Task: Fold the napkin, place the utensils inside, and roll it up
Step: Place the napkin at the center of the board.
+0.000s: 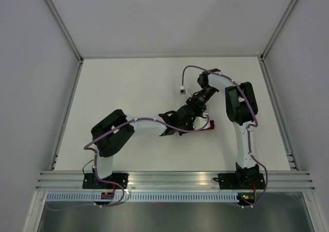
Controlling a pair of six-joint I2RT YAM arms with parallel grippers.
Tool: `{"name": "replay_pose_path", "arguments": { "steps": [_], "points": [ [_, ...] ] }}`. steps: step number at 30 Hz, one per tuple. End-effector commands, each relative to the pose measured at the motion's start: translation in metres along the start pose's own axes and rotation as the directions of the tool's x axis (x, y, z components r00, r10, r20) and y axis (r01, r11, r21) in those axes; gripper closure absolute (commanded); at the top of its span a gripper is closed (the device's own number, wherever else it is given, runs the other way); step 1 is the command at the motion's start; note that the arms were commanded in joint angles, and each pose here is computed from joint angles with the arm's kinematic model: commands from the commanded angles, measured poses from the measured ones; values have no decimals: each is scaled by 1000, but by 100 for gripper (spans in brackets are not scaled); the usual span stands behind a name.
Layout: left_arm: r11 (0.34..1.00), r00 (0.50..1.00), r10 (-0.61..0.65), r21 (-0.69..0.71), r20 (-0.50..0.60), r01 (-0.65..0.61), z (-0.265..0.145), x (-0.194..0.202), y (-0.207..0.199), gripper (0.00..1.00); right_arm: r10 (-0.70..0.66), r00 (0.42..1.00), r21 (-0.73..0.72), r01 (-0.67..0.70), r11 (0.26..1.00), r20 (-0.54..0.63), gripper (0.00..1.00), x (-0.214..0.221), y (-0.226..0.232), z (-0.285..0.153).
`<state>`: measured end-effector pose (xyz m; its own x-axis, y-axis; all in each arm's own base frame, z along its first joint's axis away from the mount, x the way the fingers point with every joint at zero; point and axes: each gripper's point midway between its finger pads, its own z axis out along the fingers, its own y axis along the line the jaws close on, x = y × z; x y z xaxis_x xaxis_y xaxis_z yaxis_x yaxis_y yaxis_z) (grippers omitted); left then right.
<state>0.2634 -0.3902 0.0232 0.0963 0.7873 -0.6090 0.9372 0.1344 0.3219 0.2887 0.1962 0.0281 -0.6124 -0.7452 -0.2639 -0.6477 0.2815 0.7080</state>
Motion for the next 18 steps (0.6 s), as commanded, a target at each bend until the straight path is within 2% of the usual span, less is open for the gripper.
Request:
{"name": "replay_pose_path", "arguments": {
  "steps": [1, 5, 9, 14, 18],
  "points": [
    [987, 975, -121, 78, -186, 137, 11, 53, -30, 86, -113, 985, 273, 74, 959, 132, 35, -34, -52, -44],
    [972, 952, -216, 44, -217, 231, 17, 57, -24, 86, -84, 954, 368, -30, 929, 289, 36, -49, -69, -87],
    [948, 917, -312, -24, -249, 316, 20, 61, -18, 85, -6, 906, 401, -181, 898, 423, 36, -42, -82, -130],
    [898, 858, -439, -111, -267, 425, 26, 55, -9, 85, 74, 869, 443, -320, 838, 488, 37, -25, -84, -152],
    [822, 780, -570, -166, -258, 545, 32, 45, -7, 84, 129, 852, 458, -393, 798, 507, 38, -15, -81, -156]
  ]
}}
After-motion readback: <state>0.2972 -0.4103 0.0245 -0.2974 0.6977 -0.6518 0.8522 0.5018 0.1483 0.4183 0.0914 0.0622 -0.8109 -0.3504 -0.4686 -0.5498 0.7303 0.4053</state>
